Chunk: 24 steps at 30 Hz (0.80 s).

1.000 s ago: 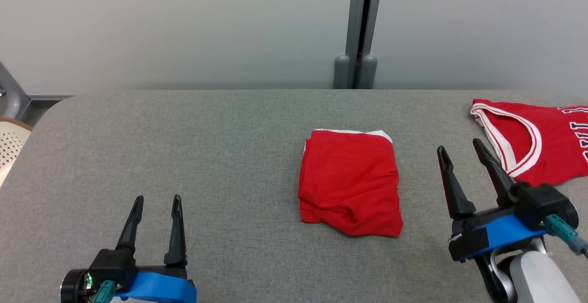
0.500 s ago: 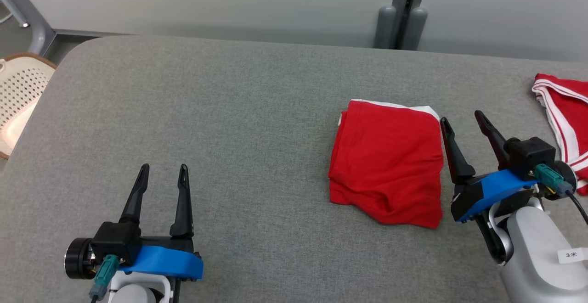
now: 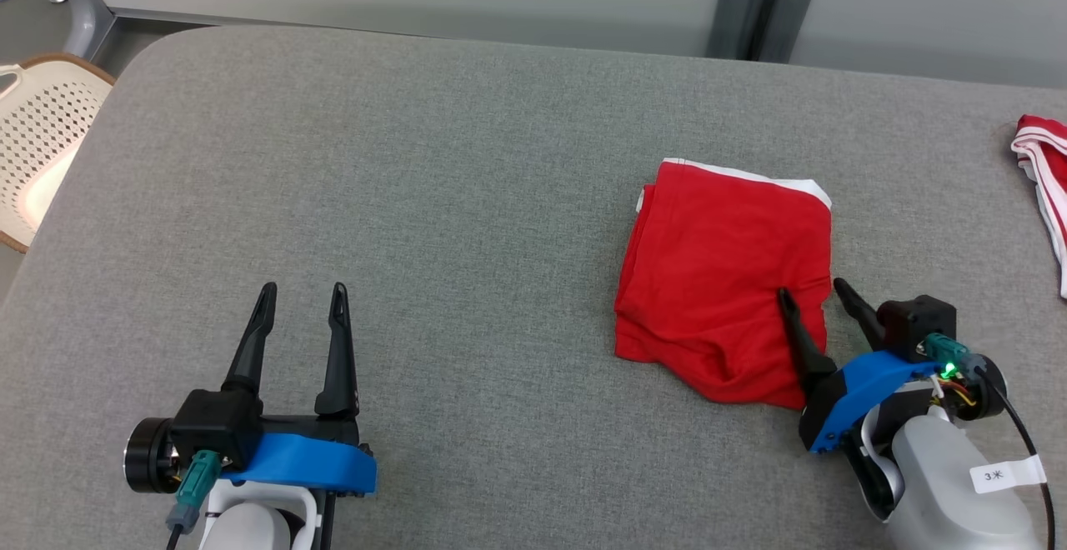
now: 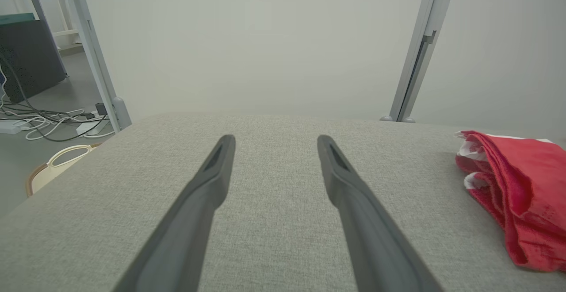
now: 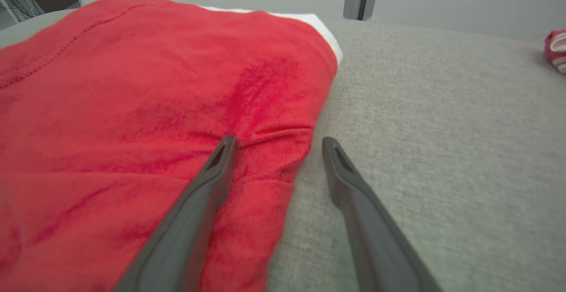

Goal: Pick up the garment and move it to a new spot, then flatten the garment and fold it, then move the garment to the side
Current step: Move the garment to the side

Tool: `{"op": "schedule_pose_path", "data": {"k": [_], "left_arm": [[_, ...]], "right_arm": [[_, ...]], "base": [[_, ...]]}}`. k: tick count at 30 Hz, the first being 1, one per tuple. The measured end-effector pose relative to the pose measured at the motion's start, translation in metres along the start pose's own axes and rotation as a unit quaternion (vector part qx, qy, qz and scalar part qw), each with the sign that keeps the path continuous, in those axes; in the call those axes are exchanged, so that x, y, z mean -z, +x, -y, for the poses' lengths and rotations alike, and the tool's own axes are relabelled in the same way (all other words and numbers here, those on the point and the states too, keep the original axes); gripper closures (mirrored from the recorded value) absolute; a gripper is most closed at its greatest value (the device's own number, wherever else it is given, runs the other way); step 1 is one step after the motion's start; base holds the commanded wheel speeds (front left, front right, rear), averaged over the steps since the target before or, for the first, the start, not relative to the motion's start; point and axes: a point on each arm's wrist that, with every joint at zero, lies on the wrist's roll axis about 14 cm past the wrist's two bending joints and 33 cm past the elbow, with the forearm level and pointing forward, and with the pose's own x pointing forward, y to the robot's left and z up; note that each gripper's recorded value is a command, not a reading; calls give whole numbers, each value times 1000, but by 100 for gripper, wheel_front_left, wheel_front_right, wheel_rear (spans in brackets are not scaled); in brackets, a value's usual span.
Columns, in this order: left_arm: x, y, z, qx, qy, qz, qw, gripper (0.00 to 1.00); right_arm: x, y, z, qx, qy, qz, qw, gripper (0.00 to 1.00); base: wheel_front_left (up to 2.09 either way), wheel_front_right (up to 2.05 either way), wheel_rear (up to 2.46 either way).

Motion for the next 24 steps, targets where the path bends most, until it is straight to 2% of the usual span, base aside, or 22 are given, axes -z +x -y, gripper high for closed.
{"op": "schedule_pose_path", "data": {"k": [12,14,15,20,24], "left_arm": [[1,5,1,1,-3,-2,1000,0],[1,4,0,0,-3,-2,1000,0],[1,4,0,0,-3,-1,1000,0],[2,6,4,3,-8,-2,1000,0],[7,12,15,18,-11,-8,1000,0]], "right_arm": [[14,12,-15,-13,24,-29,999,0],[15,13,-17,-16,25,-32,999,81],[14,13,-17,-16,26,-33,999,100],[12,10,-16,-15,33,-30,999,100],[3,2,8,7,31,-13,999,100]], "base": [[0,0,0],[0,0,0],[0,0,0],[0,0,0],[0,0,0]]}}
